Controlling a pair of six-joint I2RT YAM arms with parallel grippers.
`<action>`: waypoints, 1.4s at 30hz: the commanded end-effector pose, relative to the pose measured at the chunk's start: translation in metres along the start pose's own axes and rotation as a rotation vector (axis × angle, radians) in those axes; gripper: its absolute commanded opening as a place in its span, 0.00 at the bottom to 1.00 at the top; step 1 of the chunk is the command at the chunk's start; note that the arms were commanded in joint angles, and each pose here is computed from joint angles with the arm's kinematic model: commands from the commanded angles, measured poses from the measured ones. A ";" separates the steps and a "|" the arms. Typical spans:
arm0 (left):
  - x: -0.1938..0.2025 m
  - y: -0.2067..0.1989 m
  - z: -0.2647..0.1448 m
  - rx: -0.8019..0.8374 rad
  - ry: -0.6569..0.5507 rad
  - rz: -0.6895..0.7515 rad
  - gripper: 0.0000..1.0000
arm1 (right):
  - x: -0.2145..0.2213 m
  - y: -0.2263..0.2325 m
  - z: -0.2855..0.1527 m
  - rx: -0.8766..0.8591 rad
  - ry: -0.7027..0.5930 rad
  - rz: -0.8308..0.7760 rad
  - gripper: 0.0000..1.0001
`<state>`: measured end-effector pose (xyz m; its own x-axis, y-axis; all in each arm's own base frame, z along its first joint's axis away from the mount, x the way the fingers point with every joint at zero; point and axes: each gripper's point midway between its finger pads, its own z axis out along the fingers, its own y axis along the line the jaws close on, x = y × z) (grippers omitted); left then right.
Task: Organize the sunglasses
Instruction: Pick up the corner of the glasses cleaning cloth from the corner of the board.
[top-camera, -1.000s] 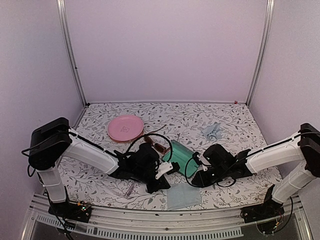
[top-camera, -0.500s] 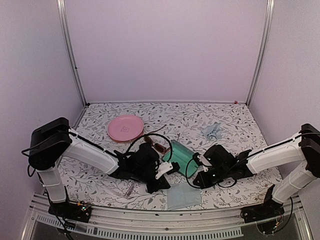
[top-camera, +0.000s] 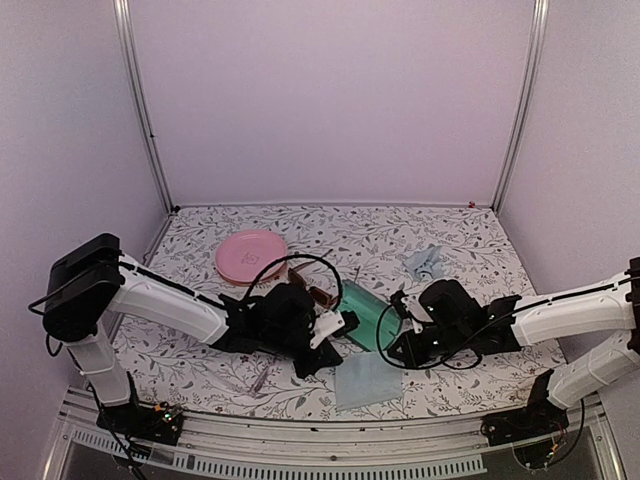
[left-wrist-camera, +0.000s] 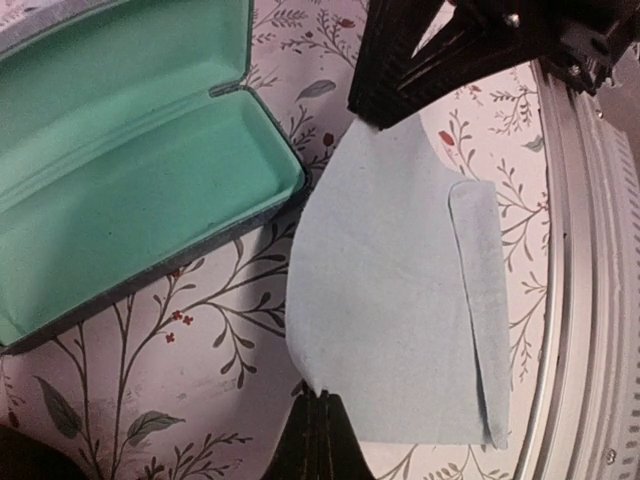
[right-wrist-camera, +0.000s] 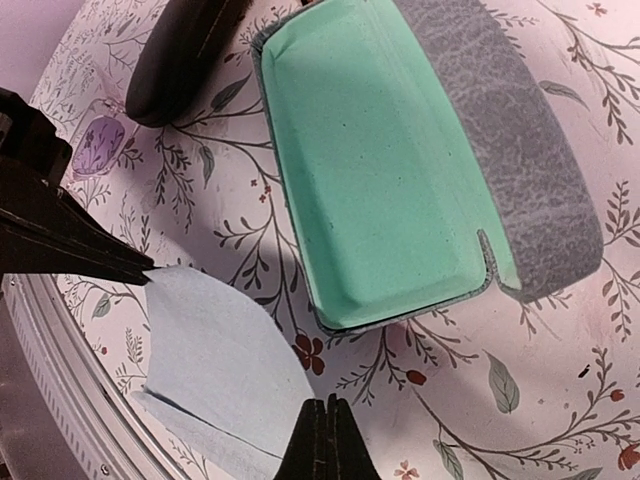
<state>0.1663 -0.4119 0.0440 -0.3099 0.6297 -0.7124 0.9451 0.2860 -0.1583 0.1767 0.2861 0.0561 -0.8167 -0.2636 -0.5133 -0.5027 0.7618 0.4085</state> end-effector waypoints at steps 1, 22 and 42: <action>-0.025 0.011 -0.013 -0.052 -0.067 0.012 0.00 | -0.012 0.005 -0.007 0.011 -0.036 -0.032 0.00; -0.046 -0.022 -0.049 -0.071 -0.126 0.025 0.00 | -0.028 0.056 -0.056 -0.208 -0.144 -0.126 0.00; -0.031 -0.099 -0.071 -0.130 -0.126 0.019 0.00 | 0.020 0.103 -0.078 -0.265 -0.120 -0.206 0.00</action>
<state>0.0888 -0.4154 0.1259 -0.2513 0.5541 -0.7936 0.9431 0.3248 -0.0719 0.0972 0.3152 0.1499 -0.6574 -0.3124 -0.6857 -0.7291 0.4935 0.4742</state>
